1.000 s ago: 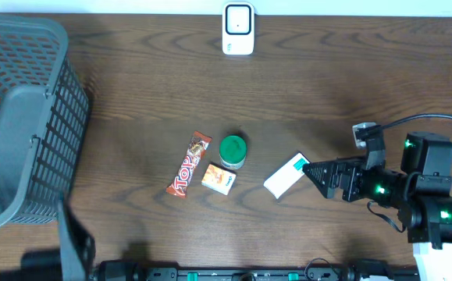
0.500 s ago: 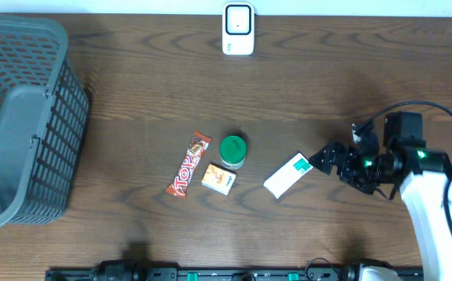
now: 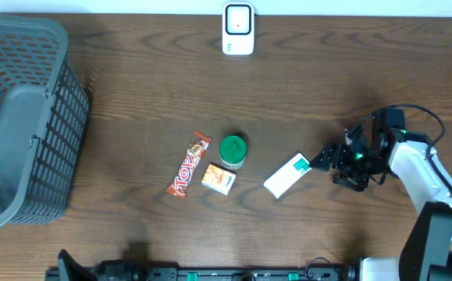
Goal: Scan the item barcode
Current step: 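Lower the right gripper onto the Panadol box and grasp it, then slide the Panadol box left with the right gripper, rotating it flat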
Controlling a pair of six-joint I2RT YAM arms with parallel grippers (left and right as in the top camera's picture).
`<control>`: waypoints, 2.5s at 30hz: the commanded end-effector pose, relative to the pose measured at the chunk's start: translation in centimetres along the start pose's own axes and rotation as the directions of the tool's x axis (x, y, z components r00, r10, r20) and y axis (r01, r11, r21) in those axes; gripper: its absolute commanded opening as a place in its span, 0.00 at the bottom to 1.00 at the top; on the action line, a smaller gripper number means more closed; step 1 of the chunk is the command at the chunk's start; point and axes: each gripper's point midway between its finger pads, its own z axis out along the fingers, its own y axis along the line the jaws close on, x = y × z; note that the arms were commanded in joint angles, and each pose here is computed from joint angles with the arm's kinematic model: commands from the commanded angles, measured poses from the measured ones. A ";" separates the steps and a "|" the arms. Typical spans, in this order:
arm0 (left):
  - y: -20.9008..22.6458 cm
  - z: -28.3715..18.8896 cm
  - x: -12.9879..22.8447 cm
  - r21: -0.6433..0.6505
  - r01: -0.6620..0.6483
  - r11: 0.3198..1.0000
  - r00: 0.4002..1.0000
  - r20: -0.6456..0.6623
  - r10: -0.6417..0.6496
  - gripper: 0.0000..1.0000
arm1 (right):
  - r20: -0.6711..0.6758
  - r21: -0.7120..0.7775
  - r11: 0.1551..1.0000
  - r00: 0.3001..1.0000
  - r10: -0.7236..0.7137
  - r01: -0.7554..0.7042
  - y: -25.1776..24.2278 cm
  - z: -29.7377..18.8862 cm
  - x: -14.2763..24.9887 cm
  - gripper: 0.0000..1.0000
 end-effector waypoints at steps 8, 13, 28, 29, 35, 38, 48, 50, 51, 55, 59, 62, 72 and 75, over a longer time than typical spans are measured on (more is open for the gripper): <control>0.1 -0.1 0.1 -0.002 0.010 1.000 1.000 -0.004 -0.010 0.96 | 0.033 -0.079 0.995 0.997 0.063 -0.060 -1.1 3.3 0.1 0.75; -0.1 -0.1 0.9 0.004 0.013 1.000 0.999 -0.038 -0.012 0.96 | 0.040 -0.136 0.986 0.994 0.102 -0.096 -1.4 4.9 0.9 0.74; -0.1 -0.1 1.1 0.005 0.014 1.000 0.999 -0.046 -0.013 0.96 | 0.107 -0.074 0.995 0.992 0.071 -0.063 -1.0 6.8 0.7 0.44; -0.1 -0.1 1.1 0.005 0.014 1.000 0.999 -0.046 -0.013 0.96 | 0.109 -0.067 0.996 0.992 0.061 -0.054 -1.0 6.9 0.7 0.43; -0.1 -0.1 1.3 0.006 0.014 1.000 0.999 -0.053 -0.014 0.96 | 0.108 -0.065 0.997 0.993 0.035 -0.028 -0.5 7.2 0.9 0.29; -0.2 -0.1 1.5 0.008 0.015 1.000 0.998 -0.062 -0.015 0.96 | 0.108 -0.065 0.997 0.994 0.036 -0.029 -0.5 7.2 0.9 0.20; -0.7 -0.4 4.3 0.024 0.028 0.999 0.984 -0.174 -0.023 0.96 | 0.090 -0.097 0.995 0.995 0.031 -0.022 0.1 7.1 1.2 0.09; -0.9 -0.7 5.3 0.030 0.033 0.999 0.976 -0.216 -0.025 0.96 | 0.087 -0.096 0.995 0.996 0.033 -0.024 0.0 7.2 1.2 0.07; -1.0 -0.8 5.8 0.034 0.036 0.999 0.971 -0.238 -0.027 0.96 | 0.084 -0.097 0.995 0.996 0.033 -0.025 0.0 7.2 1.3 0.06; -1.2 -1.0 6.7 0.039 0.041 0.998 0.961 -0.275 -0.028 0.96 | 0.064 -0.126 0.992 0.998 0.030 -0.021 0.6 7.1 1.7 0.04; -1.3 -1.3 7.4 0.043 0.045 0.998 0.952 -0.304 -0.030 0.96 | 0.054 -0.134 0.991 0.998 0.030 -0.023 1.0 6.6 1.7 0.01; -1.5 -1.6 8.3 0.047 0.050 0.998 0.940 -0.341 -0.031 0.96 | 0.061 -0.121 0.993 0.998 0.022 -0.015 1.3 5.8 1.8 0.01; -2.6 -4.1 13.3 0.070 0.085 0.994 0.838 -0.545 -0.033 0.96 | 0.224 0.169 0.978 0.971 0.086 -0.125 -1.4 -0.7 1.7 0.02; -3.2 -6.2 15.9 0.081 0.108 0.991 0.754 -0.656 -0.029 0.96 | 0.246 0.174 0.976 0.965 0.087 -0.132 -1.2 -2.0 2.2 0.01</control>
